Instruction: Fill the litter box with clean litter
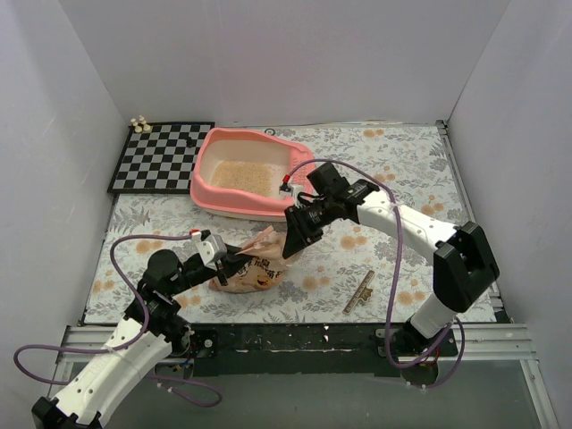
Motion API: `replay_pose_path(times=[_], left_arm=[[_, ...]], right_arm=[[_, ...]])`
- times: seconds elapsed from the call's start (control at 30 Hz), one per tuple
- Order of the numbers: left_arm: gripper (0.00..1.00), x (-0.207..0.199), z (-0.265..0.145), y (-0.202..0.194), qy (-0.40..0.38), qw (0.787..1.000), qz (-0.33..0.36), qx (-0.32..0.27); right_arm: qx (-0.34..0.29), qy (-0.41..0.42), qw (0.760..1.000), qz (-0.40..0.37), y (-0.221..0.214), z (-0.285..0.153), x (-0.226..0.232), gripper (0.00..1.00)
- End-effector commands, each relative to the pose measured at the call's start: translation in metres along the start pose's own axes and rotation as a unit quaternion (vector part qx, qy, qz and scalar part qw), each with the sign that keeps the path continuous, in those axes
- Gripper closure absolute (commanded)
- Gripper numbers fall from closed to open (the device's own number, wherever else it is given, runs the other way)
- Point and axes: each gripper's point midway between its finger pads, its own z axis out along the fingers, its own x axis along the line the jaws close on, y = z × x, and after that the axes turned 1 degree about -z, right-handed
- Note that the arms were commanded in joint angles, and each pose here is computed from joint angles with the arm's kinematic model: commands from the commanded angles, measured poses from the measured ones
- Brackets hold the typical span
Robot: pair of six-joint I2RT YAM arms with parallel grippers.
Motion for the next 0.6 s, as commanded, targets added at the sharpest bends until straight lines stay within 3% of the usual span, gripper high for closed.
replay_pose_path(times=[0.0, 0.33, 0.57], left_arm=[[1.0, -0.015, 0.001, 0.043, -0.033, 0.995, 0.048, -0.077], [1.0, -0.016, 0.003, 0.041, -0.035, 0.996, 0.048, -0.073], [1.0, -0.018, 0.002, 0.038, -0.035, 0.996, 0.051, -0.072]], right_arm=[[0.027, 0.002, 1.0, 0.014, -0.003, 0.014, -0.017, 0.99], [0.007, 0.073, 0.997, -0.002, 0.001, 0.051, 0.012, 0.99], [-0.04, 0.157, 0.986, -0.024, 0.003, 0.043, 0.041, 0.99]])
